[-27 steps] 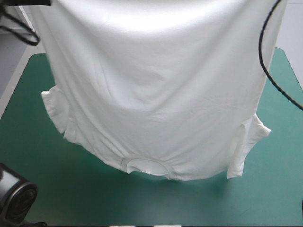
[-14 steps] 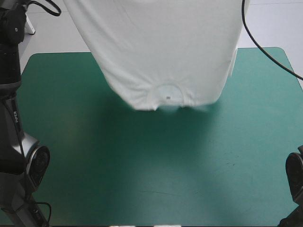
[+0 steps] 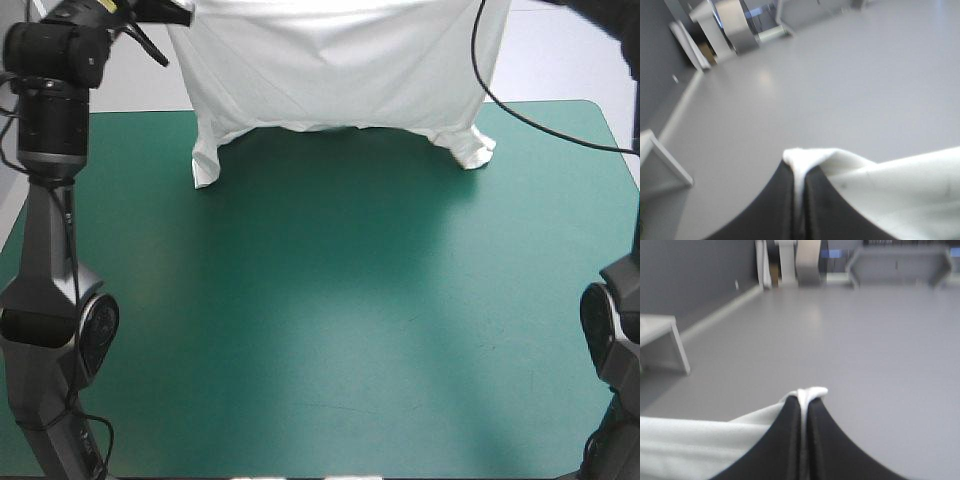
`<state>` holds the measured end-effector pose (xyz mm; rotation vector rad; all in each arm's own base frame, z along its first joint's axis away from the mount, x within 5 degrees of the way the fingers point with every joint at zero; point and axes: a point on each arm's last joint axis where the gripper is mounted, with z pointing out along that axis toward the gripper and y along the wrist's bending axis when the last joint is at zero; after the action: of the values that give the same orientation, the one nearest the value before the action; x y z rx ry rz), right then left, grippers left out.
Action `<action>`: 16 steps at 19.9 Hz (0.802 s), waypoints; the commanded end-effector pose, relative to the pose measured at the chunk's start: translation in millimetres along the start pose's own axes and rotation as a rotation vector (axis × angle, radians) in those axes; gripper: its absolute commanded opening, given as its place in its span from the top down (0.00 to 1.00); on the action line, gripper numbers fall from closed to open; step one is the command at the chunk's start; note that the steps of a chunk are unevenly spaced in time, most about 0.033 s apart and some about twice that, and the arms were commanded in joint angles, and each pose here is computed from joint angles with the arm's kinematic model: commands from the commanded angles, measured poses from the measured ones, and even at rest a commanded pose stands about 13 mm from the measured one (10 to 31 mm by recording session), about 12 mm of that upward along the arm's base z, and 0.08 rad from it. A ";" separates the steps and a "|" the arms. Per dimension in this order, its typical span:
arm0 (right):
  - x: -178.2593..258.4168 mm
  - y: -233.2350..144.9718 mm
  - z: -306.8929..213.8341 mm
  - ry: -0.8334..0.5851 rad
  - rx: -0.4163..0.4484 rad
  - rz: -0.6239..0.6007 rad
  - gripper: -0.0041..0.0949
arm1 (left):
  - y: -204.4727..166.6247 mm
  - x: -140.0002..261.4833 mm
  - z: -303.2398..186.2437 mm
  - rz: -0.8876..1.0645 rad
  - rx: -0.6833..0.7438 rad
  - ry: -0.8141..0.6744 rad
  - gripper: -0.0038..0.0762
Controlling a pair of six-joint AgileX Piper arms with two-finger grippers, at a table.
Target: Fold the cloth
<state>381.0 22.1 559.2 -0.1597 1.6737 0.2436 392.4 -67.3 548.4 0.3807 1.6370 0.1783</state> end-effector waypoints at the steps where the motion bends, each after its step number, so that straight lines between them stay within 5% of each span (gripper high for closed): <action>1: 48.3 -14.1 41.7 0.250 0.004 0.066 0.98 | -14.6 27.0 23.8 -0.049 0.067 0.136 0.96; 4: 115.0 -27.1 92.2 0.504 -0.027 0.121 0.98 | -37.4 77.5 69.7 -0.173 0.120 0.317 0.96; 8: 161.5 -31.5 118.4 0.656 -0.073 0.176 0.98 | -62.8 128.6 99.5 -0.202 0.218 0.546 0.96; 11: 162.5 -29.5 98.7 0.731 -0.038 0.154 0.98 | -66.4 143.2 91.5 -0.179 0.251 0.723 0.96; 16: 178.5 -24.5 15.8 0.942 0.083 0.051 0.98 | -71.5 124.8 50.0 -0.265 0.368 0.757 0.96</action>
<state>420.7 15.1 348.8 -0.1597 2.6607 0.2145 463.1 -94.7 355.1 0.4017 2.5074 -0.1319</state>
